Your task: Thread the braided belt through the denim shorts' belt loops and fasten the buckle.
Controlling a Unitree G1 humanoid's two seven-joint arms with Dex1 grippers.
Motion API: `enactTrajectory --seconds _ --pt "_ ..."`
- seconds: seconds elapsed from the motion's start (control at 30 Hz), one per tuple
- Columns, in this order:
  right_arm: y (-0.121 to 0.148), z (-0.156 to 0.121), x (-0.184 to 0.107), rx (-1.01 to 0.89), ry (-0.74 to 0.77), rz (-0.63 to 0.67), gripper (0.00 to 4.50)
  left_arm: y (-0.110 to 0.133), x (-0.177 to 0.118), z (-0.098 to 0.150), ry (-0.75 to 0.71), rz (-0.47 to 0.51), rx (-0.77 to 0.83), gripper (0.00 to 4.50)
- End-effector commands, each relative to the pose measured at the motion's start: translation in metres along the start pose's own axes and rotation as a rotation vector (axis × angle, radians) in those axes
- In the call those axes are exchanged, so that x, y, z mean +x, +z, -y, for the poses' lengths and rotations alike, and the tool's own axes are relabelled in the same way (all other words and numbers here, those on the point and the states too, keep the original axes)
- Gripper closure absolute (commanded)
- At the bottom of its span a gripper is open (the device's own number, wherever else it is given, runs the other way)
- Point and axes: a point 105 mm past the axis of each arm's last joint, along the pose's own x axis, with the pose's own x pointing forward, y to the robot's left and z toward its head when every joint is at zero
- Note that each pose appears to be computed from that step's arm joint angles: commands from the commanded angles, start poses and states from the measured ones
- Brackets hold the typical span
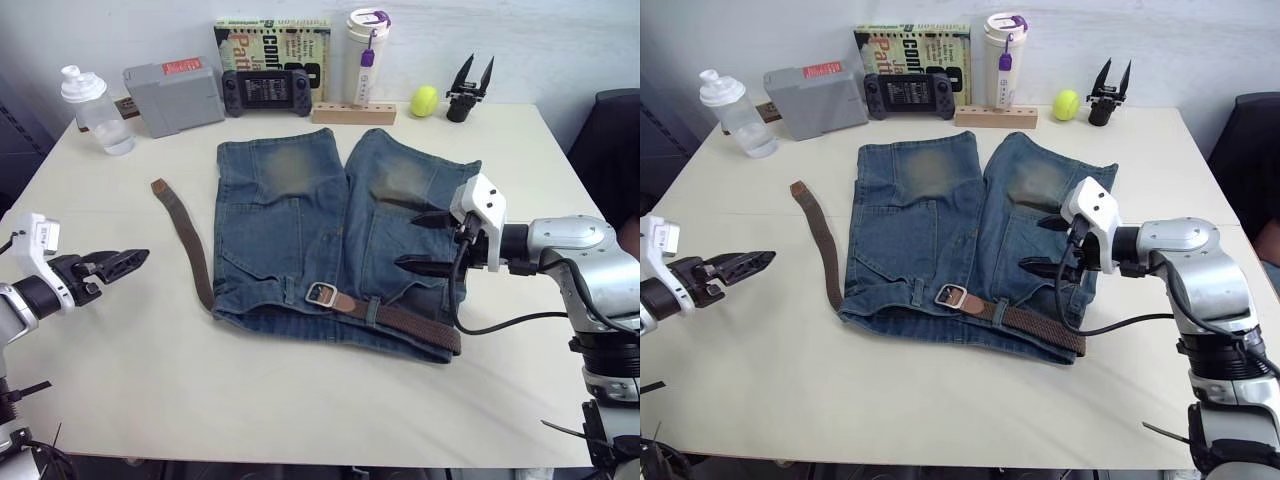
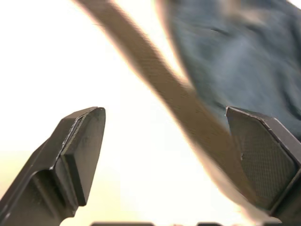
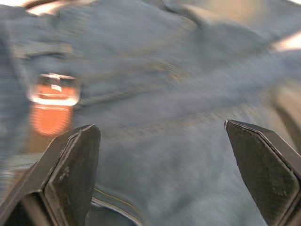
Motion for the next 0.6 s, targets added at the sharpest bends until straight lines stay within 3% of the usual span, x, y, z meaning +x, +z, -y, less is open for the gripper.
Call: enactTrajectory --seconds 0.03,0.17,0.33,0.43,0.6 --pt "0.018 -0.016 -0.004 -0.041 0.111 0.02 0.0 0.016 -0.008 -0.023 0.196 0.074 -0.056 0.07" --pt "0.019 -0.027 -0.004 0.025 0.204 -0.02 0.0 0.015 -0.002 -0.04 0.333 0.073 -0.142 0.07" --pt "0.016 -0.029 0.0 0.027 0.181 -0.034 0.0 0.02 0.021 -0.051 0.494 0.026 -0.177 0.07" --pt "0.016 -0.032 0.002 0.032 0.171 -0.027 0.0 0.035 0.04 -0.043 0.502 0.039 -0.157 0.07" --pt "0.017 -0.037 0.003 0.06 0.161 -0.005 0.0 0.051 0.085 0.001 0.349 0.023 -0.106 0.07"
